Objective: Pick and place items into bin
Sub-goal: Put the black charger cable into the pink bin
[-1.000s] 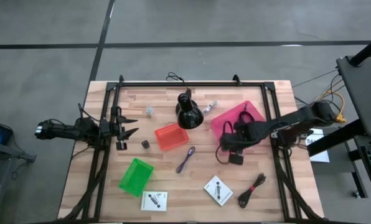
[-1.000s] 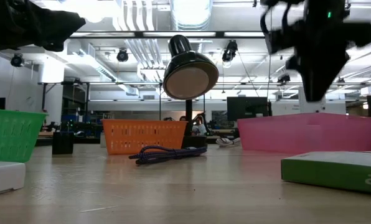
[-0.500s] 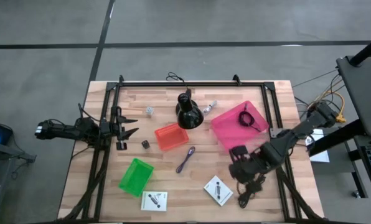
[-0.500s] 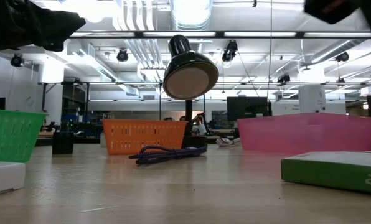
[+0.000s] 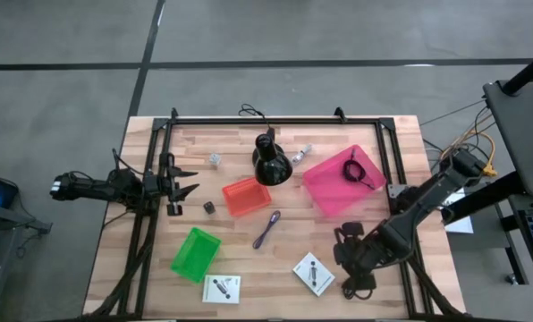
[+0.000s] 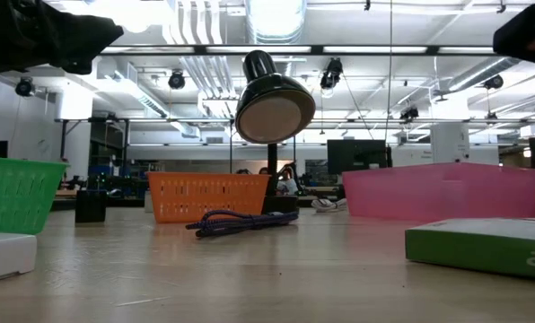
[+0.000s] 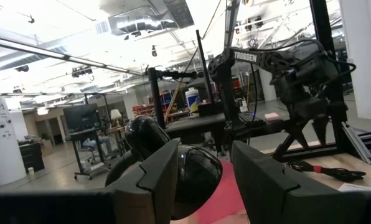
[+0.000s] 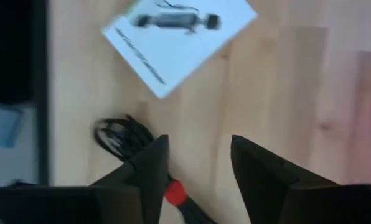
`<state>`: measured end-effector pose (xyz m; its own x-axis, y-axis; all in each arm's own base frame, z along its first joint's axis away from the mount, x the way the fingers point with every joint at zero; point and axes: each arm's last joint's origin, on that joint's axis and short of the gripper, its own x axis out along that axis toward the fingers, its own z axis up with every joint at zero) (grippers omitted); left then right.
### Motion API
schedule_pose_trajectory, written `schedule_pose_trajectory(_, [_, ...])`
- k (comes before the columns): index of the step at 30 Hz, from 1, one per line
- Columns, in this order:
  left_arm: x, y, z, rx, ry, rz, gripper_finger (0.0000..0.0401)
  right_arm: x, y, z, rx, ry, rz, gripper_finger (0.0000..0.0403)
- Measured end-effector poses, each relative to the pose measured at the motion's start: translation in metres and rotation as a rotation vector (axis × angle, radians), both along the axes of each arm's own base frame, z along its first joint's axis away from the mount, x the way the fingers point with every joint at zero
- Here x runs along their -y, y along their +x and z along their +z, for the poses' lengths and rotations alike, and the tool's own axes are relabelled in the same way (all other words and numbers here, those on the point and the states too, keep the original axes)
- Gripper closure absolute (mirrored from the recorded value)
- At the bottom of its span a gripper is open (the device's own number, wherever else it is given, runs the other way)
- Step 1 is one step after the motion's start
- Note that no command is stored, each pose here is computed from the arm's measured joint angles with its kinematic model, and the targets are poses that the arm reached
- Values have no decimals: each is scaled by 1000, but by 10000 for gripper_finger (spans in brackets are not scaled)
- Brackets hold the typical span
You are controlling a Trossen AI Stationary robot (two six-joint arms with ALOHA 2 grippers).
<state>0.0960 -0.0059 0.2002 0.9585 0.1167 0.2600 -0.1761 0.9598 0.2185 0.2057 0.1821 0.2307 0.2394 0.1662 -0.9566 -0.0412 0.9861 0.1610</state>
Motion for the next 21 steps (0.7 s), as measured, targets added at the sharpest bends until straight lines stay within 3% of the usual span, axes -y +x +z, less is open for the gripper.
schedule_pose_trajectory(12, [0,0,0,0,0,0,264,-12,-10,-7,2,30,62,211])
schedule_pose_trajectory(21, [0,0,0,-1,-1,0,264,-32,-27,-18,5,133,176,211])
